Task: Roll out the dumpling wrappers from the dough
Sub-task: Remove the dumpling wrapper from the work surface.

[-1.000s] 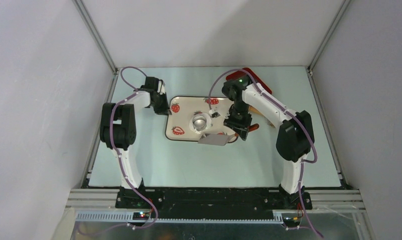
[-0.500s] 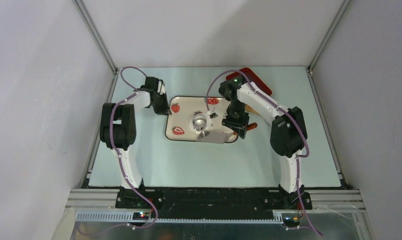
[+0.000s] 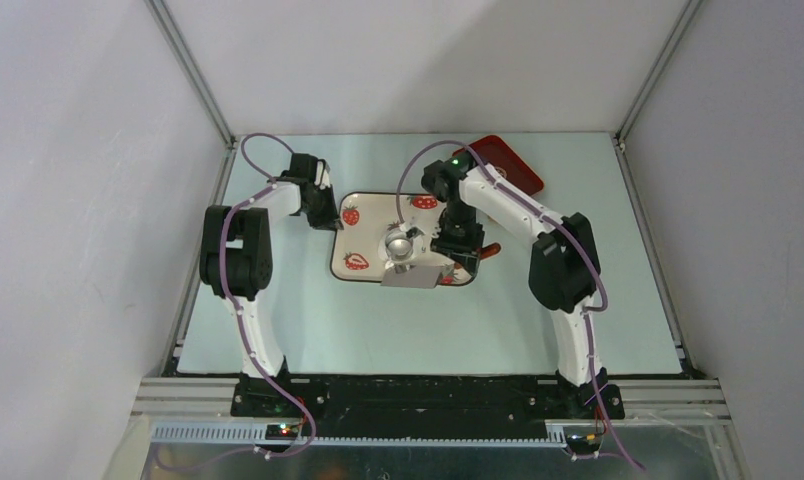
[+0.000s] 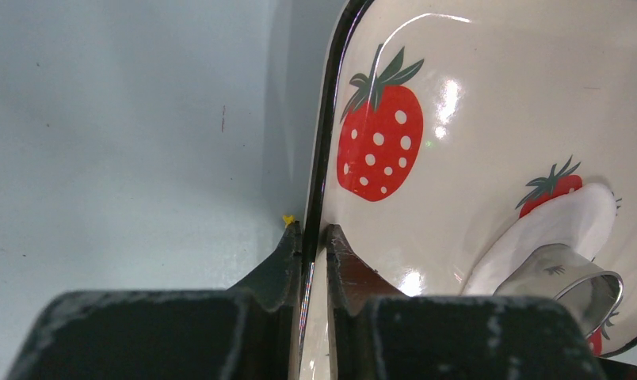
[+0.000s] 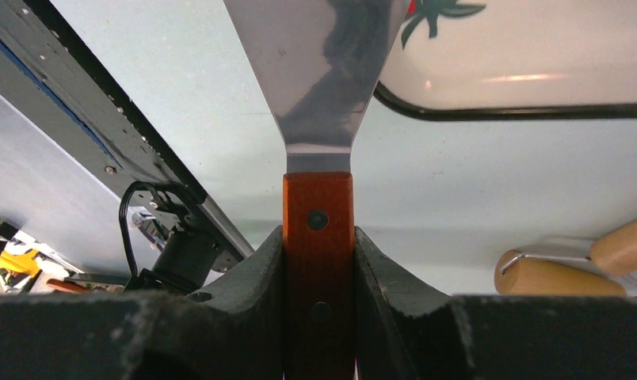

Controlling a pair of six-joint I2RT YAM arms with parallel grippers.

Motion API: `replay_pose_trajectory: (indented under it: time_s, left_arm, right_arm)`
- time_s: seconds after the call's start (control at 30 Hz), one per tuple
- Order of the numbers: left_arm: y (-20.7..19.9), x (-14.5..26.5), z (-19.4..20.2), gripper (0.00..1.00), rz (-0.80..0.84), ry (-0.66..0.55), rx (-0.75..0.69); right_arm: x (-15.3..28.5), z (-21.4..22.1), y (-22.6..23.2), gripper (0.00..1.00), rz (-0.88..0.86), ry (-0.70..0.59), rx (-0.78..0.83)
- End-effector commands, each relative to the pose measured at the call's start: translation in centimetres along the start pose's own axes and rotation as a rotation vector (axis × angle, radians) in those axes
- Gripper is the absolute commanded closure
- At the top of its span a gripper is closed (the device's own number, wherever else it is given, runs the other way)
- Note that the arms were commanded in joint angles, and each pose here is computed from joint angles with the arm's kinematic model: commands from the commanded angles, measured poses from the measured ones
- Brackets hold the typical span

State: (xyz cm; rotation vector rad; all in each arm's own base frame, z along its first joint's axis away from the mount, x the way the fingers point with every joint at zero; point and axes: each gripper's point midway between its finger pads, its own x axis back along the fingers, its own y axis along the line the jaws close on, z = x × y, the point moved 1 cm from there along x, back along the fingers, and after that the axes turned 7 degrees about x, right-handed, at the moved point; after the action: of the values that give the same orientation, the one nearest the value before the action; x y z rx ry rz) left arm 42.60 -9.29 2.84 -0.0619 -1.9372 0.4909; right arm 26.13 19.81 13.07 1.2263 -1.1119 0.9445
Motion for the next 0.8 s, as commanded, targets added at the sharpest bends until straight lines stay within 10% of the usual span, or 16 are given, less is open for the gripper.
replay_pose_trajectory:
  time_s: [0.0, 0.77]
  left_arm:
    - [-0.1, -0.2, 1.6, 1.00, -0.017, 0.031, 0.003]
    - [-0.1, -0.3, 1.6, 1.00, -0.012, 0.030, 0.004]
  right_arm:
    - [0.4, -1.7, 0.3, 1.00, -0.025, -0.030, -0.005]
    - [1.7, -10.2, -2.0, 1.00, 0.094, -0.248, -0.105]
